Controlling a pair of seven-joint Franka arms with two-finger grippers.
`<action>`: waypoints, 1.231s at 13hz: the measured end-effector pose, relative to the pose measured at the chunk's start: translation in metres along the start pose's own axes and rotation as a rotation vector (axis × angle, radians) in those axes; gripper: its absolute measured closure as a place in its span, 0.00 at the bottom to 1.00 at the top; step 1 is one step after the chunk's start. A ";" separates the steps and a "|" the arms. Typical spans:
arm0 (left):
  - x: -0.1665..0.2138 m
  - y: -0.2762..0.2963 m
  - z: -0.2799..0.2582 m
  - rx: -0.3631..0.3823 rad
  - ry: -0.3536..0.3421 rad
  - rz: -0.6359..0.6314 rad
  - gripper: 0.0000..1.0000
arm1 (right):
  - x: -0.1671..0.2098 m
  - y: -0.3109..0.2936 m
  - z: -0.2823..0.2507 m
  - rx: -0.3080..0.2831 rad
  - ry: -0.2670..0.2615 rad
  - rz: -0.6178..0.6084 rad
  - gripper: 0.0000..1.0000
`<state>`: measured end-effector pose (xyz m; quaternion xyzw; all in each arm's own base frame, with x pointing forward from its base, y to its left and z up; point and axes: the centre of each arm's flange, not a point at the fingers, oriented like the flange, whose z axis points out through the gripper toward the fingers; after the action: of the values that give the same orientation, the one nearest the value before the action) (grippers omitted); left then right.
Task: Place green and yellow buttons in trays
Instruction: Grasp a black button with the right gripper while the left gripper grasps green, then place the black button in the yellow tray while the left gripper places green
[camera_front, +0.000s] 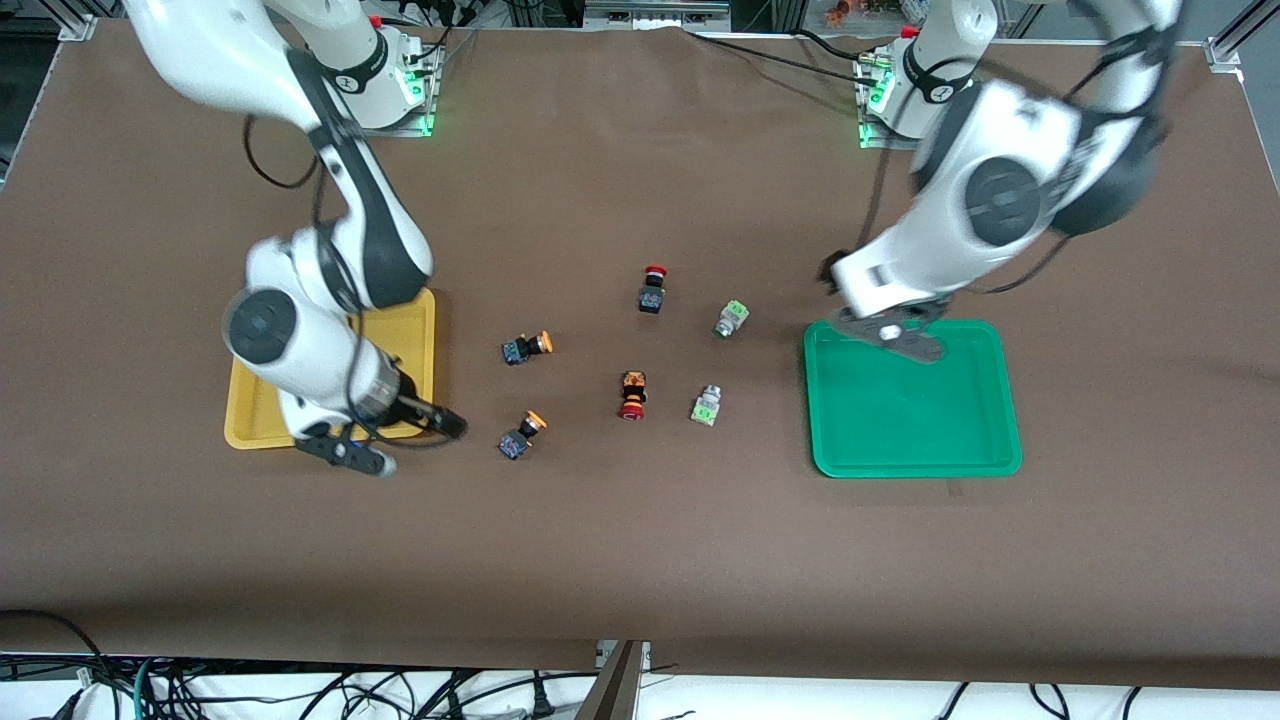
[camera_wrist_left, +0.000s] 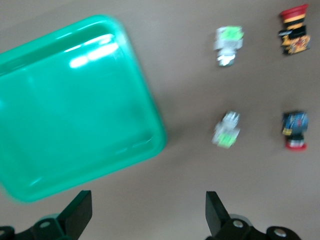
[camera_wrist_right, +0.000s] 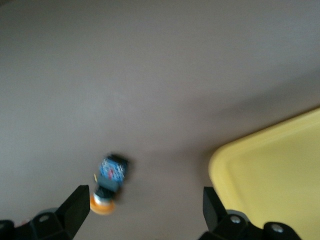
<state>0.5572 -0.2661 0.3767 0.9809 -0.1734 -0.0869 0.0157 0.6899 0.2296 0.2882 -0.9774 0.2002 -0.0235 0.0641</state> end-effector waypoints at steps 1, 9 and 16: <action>0.013 0.027 0.038 0.004 0.004 0.012 0.00 | 0.005 -0.011 0.024 0.013 0.011 0.064 0.00; -0.010 0.105 0.200 0.050 0.028 0.059 0.00 | -0.040 -0.062 0.105 0.035 0.012 0.303 0.00; -0.015 0.119 0.214 0.053 0.052 0.065 0.57 | -0.053 -0.047 0.129 -0.017 -0.032 0.320 0.16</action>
<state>0.4652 -0.3732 0.1757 0.9767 -0.2072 -0.0562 -0.0031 0.6683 0.3083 0.1659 -0.9337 0.3526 0.0044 0.0621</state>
